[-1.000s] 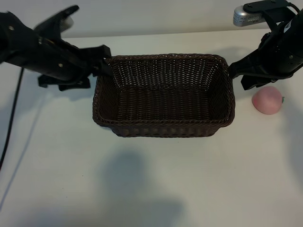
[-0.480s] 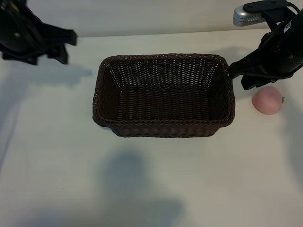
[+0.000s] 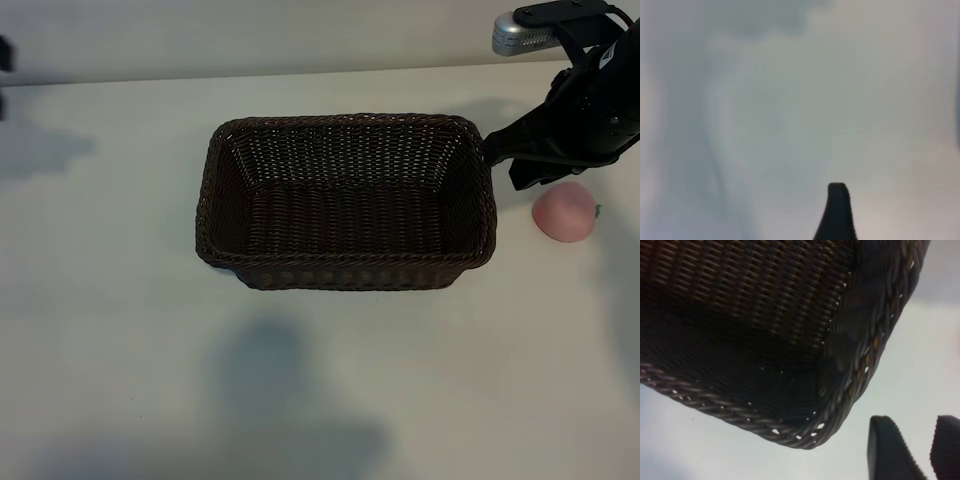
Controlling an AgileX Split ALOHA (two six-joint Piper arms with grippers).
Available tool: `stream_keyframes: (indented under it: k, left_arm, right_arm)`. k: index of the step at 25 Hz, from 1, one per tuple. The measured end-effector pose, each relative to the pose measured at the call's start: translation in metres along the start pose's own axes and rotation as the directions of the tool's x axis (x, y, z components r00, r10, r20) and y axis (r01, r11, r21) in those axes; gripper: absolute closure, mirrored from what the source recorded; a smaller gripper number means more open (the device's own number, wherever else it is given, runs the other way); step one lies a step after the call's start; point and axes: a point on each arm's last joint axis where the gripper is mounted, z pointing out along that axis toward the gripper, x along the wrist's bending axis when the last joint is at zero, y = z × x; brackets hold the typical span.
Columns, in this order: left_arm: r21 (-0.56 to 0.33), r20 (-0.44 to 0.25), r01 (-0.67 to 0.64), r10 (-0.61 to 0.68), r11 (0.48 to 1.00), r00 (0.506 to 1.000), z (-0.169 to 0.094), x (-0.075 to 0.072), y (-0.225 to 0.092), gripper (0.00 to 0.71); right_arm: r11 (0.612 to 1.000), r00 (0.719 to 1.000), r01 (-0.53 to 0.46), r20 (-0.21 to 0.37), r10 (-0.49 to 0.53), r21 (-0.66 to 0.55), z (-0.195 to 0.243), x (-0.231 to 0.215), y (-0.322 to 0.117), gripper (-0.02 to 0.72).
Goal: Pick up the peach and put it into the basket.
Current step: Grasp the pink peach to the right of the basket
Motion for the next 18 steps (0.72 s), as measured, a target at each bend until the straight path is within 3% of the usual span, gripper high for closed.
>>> stream_keyframes:
  k: [5, 13, 18]
  left_arm:
    - [-0.089, -0.007, 0.053, -0.053, 0.995, 0.999, -0.036, 0.022, -0.014, 0.114]
    - [-0.248, -0.003, 0.04, -0.042, 0.968, 0.999, -0.096, 0.016, -0.057, 0.114]
    - [-0.37, -0.012, 0.027, -0.034, 0.929, 0.999, -0.116, 0.011, -0.1, 0.114]
  right_arm:
    - [1.0, 1.0, 0.0, 0.001, 0.0, -0.007, 0.0, 0.0, 0.001, 0.438]
    - [1.0, 1.0, 0.0, 0.001, 0.0, -0.012, 0.0, 0.0, 0.001, 0.438]
    - [1.0, 1.0, 0.0, 0.002, 0.0, -0.016, 0.0, 0.0, 0.001, 0.438]
